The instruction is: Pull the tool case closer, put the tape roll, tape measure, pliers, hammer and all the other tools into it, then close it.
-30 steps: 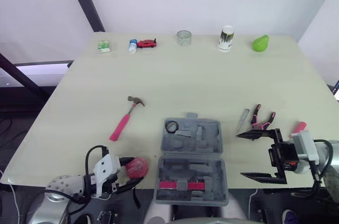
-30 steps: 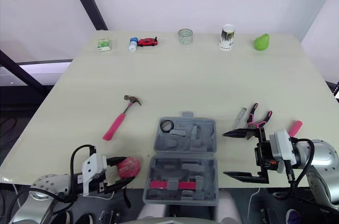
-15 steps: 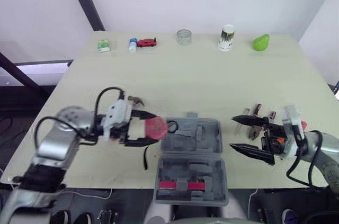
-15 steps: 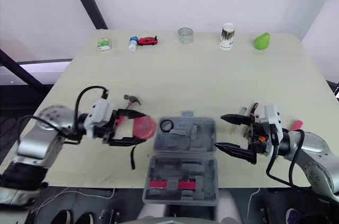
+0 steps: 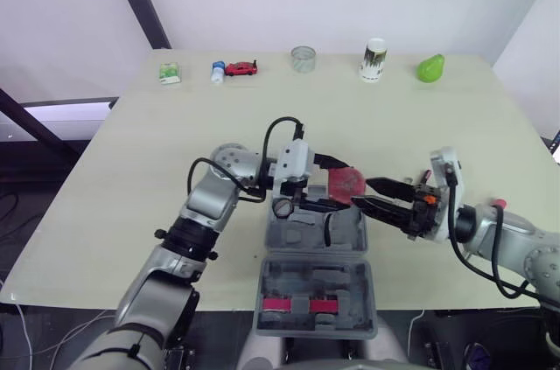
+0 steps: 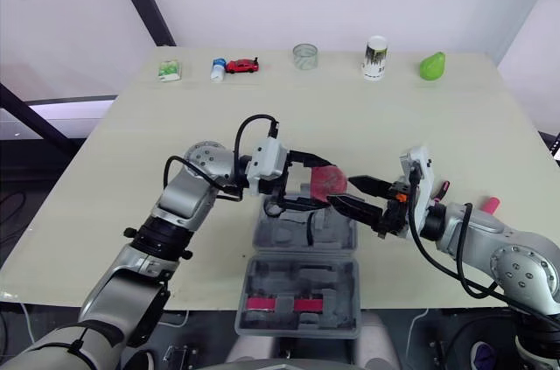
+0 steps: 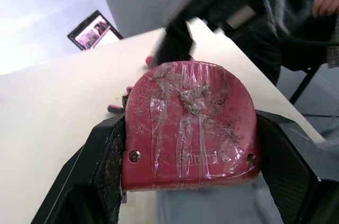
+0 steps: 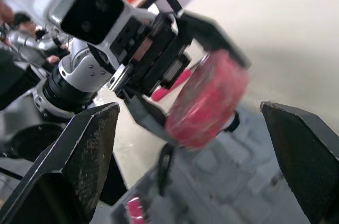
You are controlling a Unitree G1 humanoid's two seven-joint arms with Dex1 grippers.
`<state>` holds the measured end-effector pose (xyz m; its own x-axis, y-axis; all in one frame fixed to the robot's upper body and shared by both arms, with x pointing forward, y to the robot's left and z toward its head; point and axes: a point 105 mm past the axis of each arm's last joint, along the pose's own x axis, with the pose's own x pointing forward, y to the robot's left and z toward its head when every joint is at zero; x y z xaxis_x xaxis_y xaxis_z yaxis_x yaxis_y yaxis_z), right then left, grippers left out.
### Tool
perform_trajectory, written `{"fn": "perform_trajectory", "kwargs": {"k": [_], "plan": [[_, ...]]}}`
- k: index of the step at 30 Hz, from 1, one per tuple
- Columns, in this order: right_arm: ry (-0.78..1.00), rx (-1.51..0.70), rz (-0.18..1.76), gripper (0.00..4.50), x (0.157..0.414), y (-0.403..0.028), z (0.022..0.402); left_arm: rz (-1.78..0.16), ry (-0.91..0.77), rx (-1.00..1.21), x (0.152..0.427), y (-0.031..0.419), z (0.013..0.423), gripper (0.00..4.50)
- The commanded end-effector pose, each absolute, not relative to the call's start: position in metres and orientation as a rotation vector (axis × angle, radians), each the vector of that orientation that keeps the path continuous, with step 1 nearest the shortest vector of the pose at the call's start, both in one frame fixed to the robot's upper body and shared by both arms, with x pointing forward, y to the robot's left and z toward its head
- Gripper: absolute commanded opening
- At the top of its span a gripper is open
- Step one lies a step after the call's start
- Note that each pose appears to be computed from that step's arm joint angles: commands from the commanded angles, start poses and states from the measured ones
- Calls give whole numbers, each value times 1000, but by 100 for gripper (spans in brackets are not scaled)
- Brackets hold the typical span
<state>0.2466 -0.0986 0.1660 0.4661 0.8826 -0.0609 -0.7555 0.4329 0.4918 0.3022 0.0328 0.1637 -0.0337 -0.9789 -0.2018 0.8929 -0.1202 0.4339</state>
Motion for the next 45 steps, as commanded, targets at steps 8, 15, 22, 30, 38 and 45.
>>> {"fn": "perform_trajectory", "kwargs": {"k": [8, 15, 22, 30, 38, 45], "plan": [[469, 622, 961, 318, 250, -92, 171, -1644, -279, 574, 300, 22, 163, 299], [540, 644, 939, 53, 250, -91, 165, -1646, -295, 571, 298, 19, 160, 299], [552, 673, 908, 53, 251, -99, 163, -1658, -268, 516, 294, 28, 161, 450], [672, 609, 753, 53, 237, -154, 121, -1753, -106, 395, 272, 80, 161, 450], [815, 645, 624, 53, 213, -191, 66, -1779, 18, 397, 243, 124, 161, 450], [851, 658, 623, 53, 209, -189, 48, -1769, 76, 432, 225, 138, 160, 450]]}}
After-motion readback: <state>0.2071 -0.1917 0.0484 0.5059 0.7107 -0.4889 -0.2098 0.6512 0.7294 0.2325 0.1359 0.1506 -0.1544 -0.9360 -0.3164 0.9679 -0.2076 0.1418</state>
